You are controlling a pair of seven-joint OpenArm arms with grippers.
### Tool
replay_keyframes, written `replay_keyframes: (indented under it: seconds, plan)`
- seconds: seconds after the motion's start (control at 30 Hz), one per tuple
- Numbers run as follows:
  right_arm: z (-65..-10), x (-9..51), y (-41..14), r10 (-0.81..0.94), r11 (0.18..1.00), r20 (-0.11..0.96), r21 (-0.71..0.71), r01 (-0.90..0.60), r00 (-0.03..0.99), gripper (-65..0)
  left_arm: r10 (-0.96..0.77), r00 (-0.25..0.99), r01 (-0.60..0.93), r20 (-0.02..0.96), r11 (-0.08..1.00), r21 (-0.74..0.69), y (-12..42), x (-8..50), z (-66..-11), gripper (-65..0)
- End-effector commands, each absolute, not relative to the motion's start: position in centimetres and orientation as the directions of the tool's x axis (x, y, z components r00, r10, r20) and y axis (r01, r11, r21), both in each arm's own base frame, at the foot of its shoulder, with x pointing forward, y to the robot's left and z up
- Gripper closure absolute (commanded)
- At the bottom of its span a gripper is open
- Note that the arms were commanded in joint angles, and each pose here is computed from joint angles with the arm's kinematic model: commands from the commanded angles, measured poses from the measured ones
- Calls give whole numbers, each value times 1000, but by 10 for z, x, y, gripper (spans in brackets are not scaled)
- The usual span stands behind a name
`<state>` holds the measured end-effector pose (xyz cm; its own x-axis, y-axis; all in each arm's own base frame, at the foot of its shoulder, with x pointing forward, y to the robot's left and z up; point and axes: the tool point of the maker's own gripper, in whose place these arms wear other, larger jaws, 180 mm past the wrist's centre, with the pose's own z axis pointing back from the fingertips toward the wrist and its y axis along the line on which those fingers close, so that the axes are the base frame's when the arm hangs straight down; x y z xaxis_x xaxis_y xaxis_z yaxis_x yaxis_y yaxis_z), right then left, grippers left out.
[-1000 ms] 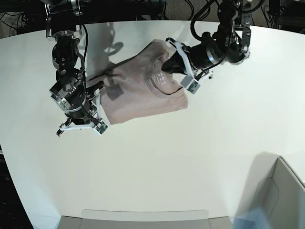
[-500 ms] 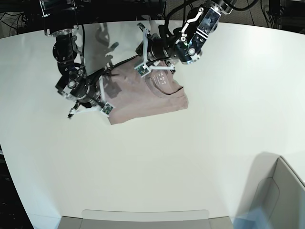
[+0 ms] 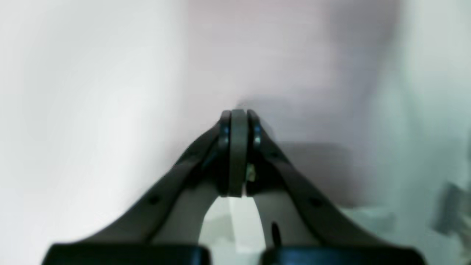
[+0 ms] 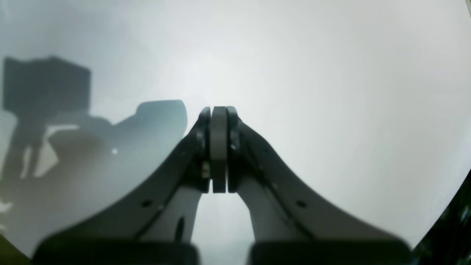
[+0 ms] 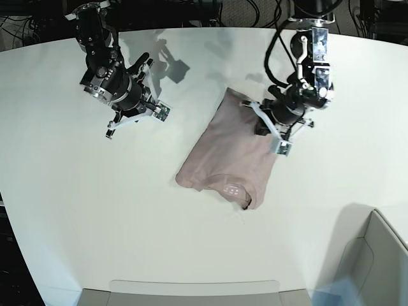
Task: Fold the T-shirt properly
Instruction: 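Carry the folded shirt with the left gripper and set it down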
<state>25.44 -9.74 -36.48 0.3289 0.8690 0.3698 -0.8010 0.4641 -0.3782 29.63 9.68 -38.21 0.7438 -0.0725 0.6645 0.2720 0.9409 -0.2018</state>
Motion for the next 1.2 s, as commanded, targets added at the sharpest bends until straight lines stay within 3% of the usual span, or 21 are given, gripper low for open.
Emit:
replay_keyframes:
  seconds: [0.0,0.17,0.4,0.53,0.7,0.87,1.0,1.17]
  plan:
    - [-355,263,-104,865,473,384,-406,-782,324,0,-58,709,260,703,948,-184,105,308,-369,0]
    - [-359,258,-143,823,562,364,-403,-722,437,0,-15,652,263,758,942,-207,93,330,-348,0]
    - [-372,233,-174,784,621,318,-375,-688,533,0,58,545,291,836,922,-254,66,365,-310,0]
    - [-378,220,-186,768,641,295,-363,-677,568,0,16,623,340,782,895,-288,36,359,-344,0]
    - [-382,211,-192,759,651,279,-352,-673,589,0,53,722,274,690,894,-355,33,346,-411,0]
    - [-381,202,-187,768,641,276,-345,-686,578,0,53,739,184,672,943,-277,103,355,-447,0]
    - [-380,200,-186,770,638,277,-347,-687,575,0,114,719,53,686,975,-217,183,364,-440,0]
    - [-381,200,-178,772,635,294,-330,-698,564,0,58,676,35,735,993,-112,238,387,-409,0]
